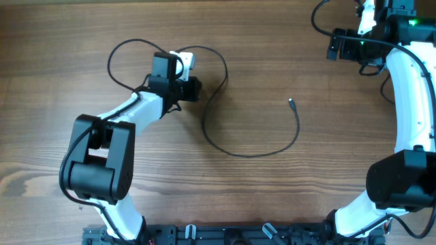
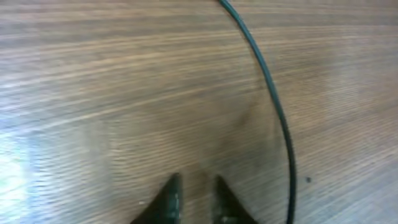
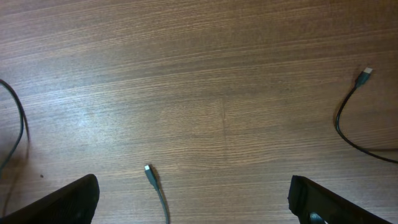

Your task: Untangle cables

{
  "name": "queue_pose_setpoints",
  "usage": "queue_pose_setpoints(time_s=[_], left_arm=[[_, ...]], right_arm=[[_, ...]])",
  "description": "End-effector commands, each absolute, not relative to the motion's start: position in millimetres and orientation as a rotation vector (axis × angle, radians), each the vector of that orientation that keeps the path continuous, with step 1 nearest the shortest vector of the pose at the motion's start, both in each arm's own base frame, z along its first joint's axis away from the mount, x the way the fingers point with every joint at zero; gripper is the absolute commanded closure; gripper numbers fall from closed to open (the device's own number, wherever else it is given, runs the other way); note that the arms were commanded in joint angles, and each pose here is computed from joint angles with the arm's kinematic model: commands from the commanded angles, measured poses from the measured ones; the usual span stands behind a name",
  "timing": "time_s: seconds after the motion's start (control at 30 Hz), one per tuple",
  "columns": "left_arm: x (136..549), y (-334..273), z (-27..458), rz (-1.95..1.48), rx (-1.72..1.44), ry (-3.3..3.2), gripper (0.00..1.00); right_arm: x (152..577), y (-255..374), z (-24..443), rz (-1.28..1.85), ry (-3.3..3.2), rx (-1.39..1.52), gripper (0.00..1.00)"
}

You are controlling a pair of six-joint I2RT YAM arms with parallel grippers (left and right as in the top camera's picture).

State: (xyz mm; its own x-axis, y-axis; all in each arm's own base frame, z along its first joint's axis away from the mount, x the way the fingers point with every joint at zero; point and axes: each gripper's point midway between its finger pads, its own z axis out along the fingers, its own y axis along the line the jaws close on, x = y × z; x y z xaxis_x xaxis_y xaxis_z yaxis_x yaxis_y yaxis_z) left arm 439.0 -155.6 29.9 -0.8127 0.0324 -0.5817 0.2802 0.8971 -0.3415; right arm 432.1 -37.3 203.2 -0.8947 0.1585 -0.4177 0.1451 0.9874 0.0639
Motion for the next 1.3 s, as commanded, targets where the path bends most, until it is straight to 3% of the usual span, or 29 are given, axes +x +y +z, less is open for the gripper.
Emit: queue_pose_setpoints(time_s=[0.0, 0.03, 0.07, 0.1, 0.3, 0.33, 0.37, 0.63, 0.67, 0.7, 0.8, 1.0, 1.27], left_arm=[[437.1, -159.1, 24.3, -0.565, 0.237, 2.481, 0.76], [436.0, -162.4, 24.3, -0.569, 0.246, 2.481, 0.48], [433.4, -168.7, 24.3, -0.576, 0.264, 2.482, 0.3], [425.6, -186.7, 25.2, -0.616, 0.317, 2.48, 0.38], [411.5, -214.4, 23.5, -0.641, 0.406, 2.481, 0.42], [410.7, -216.5, 22.6, -0.627, 0.411, 2.482, 0.46], [411.3, -215.9, 20.7, -0.595, 0.409, 2.485, 0.53], [407.3, -191.6, -11.4, -0.377, 0.373, 2.583, 0.7], [406.7, -191.5, -12.0, -0.374, 0.38, 2.585, 0.87], [408.0, -191.4, -11.4, -0.371, 0.378, 2.579, 0.96], [445.1, -175.4, 7.6, -0.205, 0.292, 2.431, 0.96], [516.4, -169.5, 90.0, -0.099, 0.153, 2.151, 0.96], [550.4, -185.0, 160.3, -0.152, 0.127, 2.002, 0.96]], right_arm=[[429.7, -41.7, 214.5, 0.019, 2.667, 0.243, 0.0], [429.9, -41.7, 214.4, 0.019, 2.667, 0.243, 0.0], [430.2, -41.6, 214.8, 0.019, 2.665, 0.243, 0.01], [430.3, -41.7, 214.6, 0.019, 2.665, 0.242, 0.0], [431.8, -41.7, 215.6, 0.019, 2.658, 0.241, 0.0], [431.8, -41.7, 215.6, 0.019, 2.658, 0.242, 0.0], [431.9, -41.7, 215.4, 0.019, 2.658, 0.241, 0.0], [432.2, -41.9, 215.8, 0.018, 2.656, 0.242, 0.0], [432.6, -42.0, 216.0, 0.018, 2.654, 0.241, 0.0], [432.8, -42.0, 216.1, 0.018, 2.653, 0.241, 0.0], [432.5, -41.8, 215.8, 0.019, 2.655, 0.241, 0.0], [430.1, -40.7, 214.7, 0.027, 2.665, 0.251, 0.0], [428.0, -39.2, 213.4, 0.04, 2.675, 0.261, 0.0]])
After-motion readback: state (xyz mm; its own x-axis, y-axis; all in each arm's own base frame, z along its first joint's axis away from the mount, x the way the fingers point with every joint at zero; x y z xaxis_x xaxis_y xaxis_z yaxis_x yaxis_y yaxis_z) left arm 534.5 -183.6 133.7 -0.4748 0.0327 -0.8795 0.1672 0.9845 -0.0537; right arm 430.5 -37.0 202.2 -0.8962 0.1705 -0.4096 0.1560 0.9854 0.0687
